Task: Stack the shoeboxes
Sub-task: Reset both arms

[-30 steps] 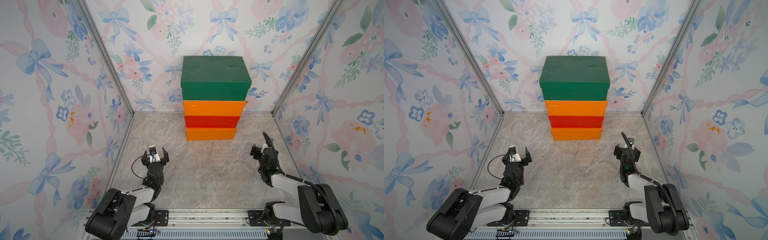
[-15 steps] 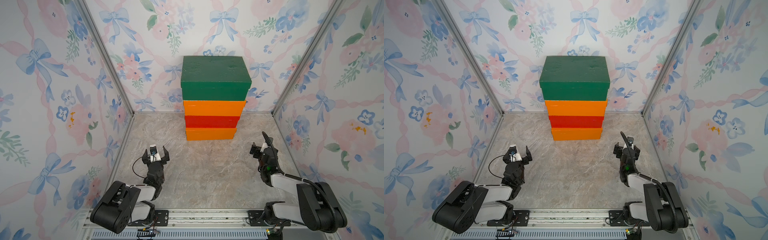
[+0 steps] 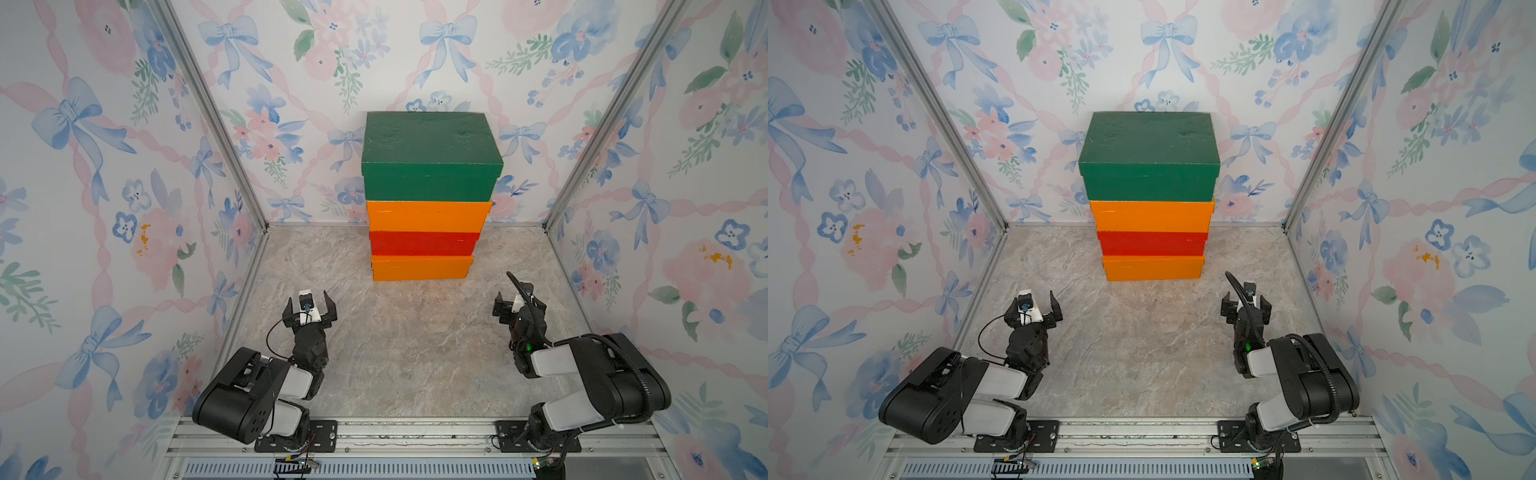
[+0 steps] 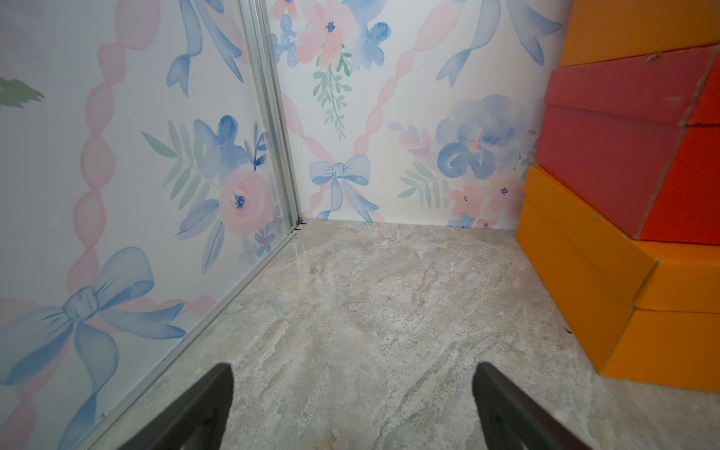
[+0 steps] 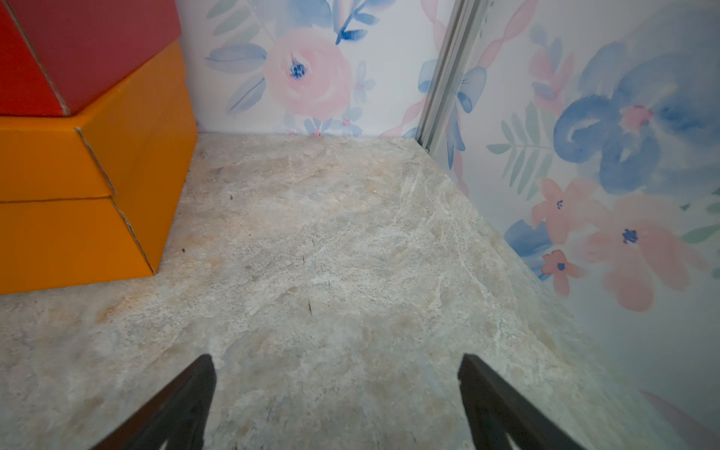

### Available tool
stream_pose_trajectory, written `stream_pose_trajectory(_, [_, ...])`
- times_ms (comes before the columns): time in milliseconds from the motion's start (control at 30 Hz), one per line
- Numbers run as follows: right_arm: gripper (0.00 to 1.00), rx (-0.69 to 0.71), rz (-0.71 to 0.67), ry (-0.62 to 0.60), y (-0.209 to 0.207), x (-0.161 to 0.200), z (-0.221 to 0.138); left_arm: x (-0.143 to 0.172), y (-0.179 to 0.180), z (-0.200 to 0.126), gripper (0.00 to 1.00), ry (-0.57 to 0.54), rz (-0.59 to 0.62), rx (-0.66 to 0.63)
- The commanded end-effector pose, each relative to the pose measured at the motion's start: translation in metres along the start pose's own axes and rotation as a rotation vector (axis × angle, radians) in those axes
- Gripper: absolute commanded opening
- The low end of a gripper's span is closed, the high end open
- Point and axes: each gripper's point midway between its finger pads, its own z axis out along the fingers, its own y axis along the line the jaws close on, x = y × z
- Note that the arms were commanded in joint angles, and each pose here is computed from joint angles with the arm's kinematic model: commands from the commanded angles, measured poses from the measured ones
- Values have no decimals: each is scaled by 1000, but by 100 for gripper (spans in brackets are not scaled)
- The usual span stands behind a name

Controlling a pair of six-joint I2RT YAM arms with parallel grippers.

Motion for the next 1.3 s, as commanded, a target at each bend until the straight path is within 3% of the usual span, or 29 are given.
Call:
stream_pose_trajectory(0, [97,12,1,-74,1,-17,-1,-10,7,-3,98,-59,-19,-22])
stream_pose_trajectory(333, [97,19,-11,-99,2,-18,-5,-16,19,-16,98,-115,-62,-38])
stream_pose_trajectory(1267, [97,5,-48,-114,12,-11,-8,-16,12,-22,98,-133,-48,28])
